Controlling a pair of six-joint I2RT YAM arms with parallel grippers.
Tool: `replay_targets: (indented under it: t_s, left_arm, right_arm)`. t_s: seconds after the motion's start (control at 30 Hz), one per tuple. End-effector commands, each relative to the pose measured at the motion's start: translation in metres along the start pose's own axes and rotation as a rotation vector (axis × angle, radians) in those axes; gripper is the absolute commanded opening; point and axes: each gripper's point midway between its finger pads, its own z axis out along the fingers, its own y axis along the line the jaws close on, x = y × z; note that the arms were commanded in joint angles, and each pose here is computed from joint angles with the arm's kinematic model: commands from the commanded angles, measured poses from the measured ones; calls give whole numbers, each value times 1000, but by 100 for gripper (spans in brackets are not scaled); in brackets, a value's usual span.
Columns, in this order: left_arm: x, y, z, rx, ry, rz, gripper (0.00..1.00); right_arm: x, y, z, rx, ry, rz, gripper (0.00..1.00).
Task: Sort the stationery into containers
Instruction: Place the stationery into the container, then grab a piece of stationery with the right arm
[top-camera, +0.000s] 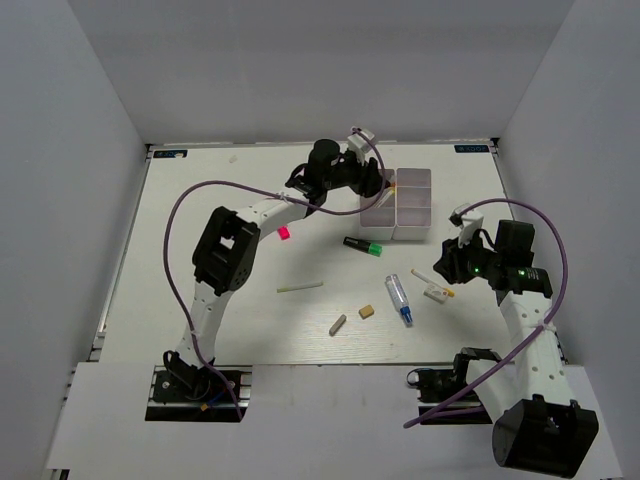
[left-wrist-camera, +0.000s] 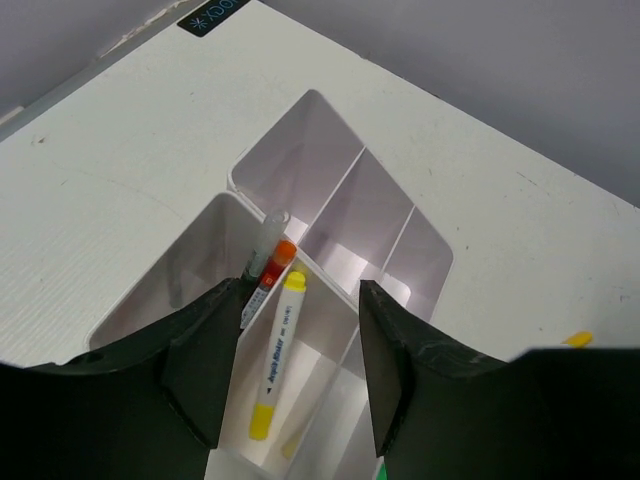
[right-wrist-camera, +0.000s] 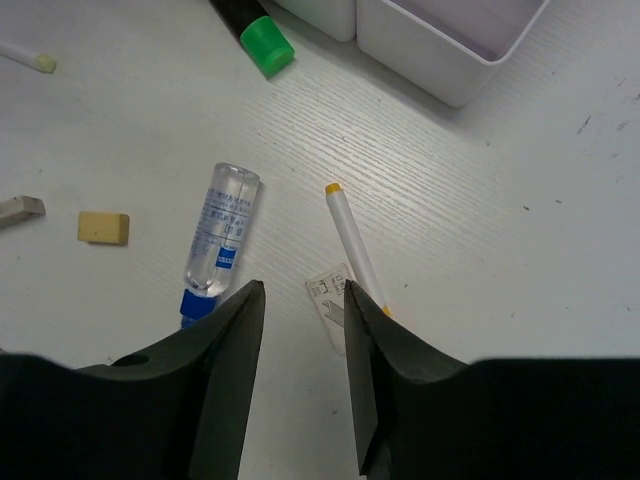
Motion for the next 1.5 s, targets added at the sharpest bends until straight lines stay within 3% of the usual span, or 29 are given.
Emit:
replay_targets:
  t_s: [0.0, 0.07, 0.13, 0.23, 0.37, 0.43, 0.47, 0.53, 0.63, 0.73, 1.0, 1.17, 1.47]
  left_arm:
    - [-82, -31, -32, 11, -113, 81, 61]
    - [-87, -43, -45, 11, -115, 92, 62]
    - [-119, -60, -72, 2, -147, 107, 64]
    - [-108, -69, -110, -55, -55, 13, 67]
    - [-65, -77, -164, -168, 78, -212, 77]
    - [-23, -82, -186, -197, 151, -264, 78]
    - [-30, -90, -204, -217, 118, -267, 80]
    - [10, -92, -226, -277, 171, -342, 87]
    - [30, -94, -261, -379, 154, -399, 95]
    - [42, -97, -286, -441, 126, -437, 98]
    - [74, -102, -311, -511, 178, -512, 99]
    - [96, -97, -324, -571, 277, -492, 99]
    - [109, -95, -329, -570, 351, -423, 99]
  right_arm:
    - [-2, 2, 2, -36, -11, -73, 44]
    - [4, 3, 6, -70, 7, -150, 46]
    - [14, 2, 11, -96, 40, -221, 44]
    - [35, -7, 25, -114, 137, -237, 43]
    - [45, -15, 41, -127, 222, -229, 47]
    - [49, -15, 47, -132, 254, -214, 56]
    - [47, -13, 53, -135, 246, -233, 58]
    - [54, -19, 58, -110, 284, -227, 61]
    - [58, -14, 70, -113, 315, -251, 61]
    - [61, -18, 80, -61, 331, -222, 61]
    - [63, -28, 103, -2, 374, -199, 58]
    - [72, -24, 108, -39, 413, -225, 58]
    - [98, -8, 108, -157, 489, -213, 45]
